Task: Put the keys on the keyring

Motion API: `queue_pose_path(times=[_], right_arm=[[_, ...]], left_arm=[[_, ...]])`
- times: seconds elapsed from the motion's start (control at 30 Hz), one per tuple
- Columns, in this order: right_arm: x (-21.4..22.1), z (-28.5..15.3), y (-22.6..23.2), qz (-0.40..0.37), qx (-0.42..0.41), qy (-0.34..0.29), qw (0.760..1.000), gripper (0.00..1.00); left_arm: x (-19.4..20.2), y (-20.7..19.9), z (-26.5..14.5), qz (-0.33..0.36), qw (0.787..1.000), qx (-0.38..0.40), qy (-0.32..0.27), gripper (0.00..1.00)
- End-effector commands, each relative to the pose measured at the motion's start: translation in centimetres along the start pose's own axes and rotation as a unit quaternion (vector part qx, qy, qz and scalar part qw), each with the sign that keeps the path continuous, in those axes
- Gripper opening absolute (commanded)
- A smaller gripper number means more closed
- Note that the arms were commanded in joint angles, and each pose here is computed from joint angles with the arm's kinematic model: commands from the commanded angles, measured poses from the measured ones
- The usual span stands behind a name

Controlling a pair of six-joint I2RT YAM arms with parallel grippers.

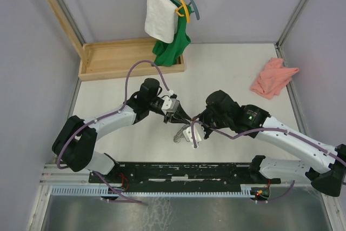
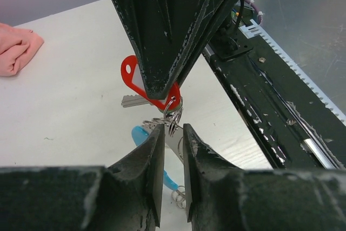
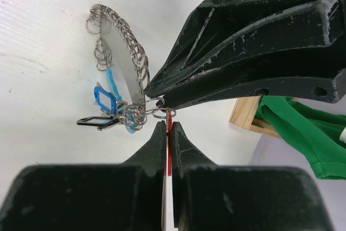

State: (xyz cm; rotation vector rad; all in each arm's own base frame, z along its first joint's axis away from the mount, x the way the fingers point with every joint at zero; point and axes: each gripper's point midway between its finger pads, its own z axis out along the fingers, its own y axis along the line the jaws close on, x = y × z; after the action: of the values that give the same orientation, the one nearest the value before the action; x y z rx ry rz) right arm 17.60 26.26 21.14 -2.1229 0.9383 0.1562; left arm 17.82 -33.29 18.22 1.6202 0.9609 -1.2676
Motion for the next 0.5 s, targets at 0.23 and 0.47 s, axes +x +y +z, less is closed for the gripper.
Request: queue_pose_path(times=[0.23,0.47], right_arm=[[-1.69,-0.35,-2.8,-0.018,0.04,-0.025,0.999,0.01],[-1.79,-0.42,-3.02,-0.018,0.043,-0.025,0.999,0.01]], left_arm=[[-1.96,0.55,0.12,0.015,1.0,0.017,-0.019,0.34],[-1.82,0.57,0.41,0.005,1.0,0.022,-0.019,0.23]])
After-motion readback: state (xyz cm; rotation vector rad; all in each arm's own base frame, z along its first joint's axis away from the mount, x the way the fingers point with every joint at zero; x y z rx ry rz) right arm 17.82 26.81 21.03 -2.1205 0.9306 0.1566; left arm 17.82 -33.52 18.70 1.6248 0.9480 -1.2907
